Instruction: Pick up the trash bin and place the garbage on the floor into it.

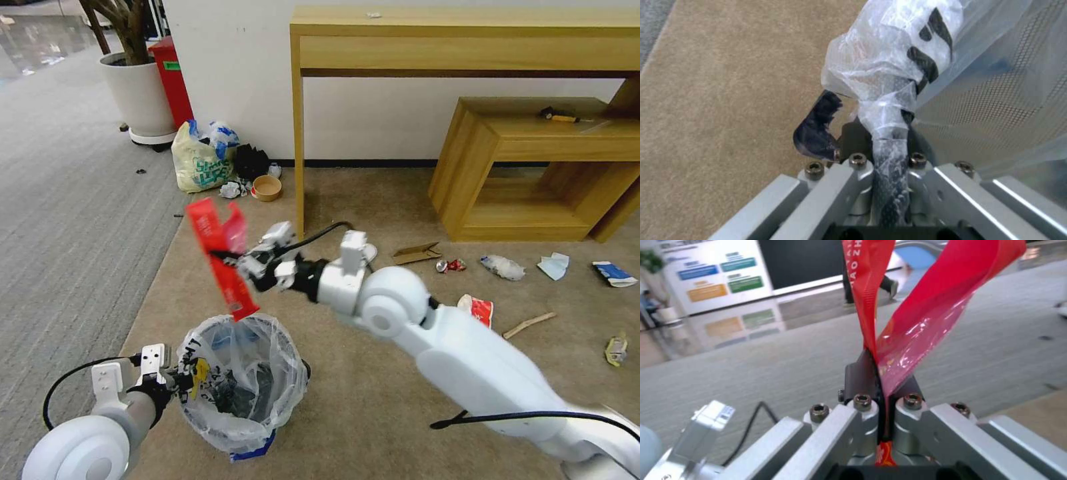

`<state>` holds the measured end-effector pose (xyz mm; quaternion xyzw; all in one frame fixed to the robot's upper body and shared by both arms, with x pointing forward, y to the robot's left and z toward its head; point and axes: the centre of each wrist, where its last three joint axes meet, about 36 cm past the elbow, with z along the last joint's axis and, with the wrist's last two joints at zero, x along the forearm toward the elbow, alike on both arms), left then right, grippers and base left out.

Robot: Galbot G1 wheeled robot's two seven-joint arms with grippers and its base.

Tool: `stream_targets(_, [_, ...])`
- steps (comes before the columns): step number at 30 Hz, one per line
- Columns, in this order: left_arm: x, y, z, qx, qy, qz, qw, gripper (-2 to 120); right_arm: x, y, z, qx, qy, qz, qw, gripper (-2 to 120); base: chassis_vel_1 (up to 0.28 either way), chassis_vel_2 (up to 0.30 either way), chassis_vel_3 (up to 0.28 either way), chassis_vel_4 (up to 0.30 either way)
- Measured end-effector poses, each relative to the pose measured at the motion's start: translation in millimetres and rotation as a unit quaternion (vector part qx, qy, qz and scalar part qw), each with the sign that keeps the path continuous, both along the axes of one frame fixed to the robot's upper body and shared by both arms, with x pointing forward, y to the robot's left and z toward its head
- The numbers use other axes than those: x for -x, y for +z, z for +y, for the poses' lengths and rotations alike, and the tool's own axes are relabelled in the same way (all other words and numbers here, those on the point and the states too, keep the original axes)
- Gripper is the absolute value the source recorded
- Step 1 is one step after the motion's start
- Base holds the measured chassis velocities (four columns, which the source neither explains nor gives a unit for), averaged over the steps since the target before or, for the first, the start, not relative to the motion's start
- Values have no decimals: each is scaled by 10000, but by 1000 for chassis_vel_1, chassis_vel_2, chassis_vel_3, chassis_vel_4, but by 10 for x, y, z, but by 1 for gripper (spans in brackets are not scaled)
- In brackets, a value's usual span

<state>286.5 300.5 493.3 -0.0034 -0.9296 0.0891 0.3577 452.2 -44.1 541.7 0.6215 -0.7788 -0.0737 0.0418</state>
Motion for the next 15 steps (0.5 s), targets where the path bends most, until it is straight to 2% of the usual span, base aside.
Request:
stream_targets(4, [-26, 7, -11, 46, -65, 3, 10000, 0, 49, -202, 205, 143, 117, -45, 9998, 0, 0, 0, 0, 0])
stream_targets(7, [-39, 17, -13, 79, -89, -4, 9999, 0, 76, -376, 255, 319, 134, -63, 9994, 0, 0, 0, 0, 0])
stream_targets(15, [-45, 22, -15, 98, -106, -8, 9999, 0, 103, -682, 220, 706, 62, -192, 9973, 0, 0, 0, 0, 0])
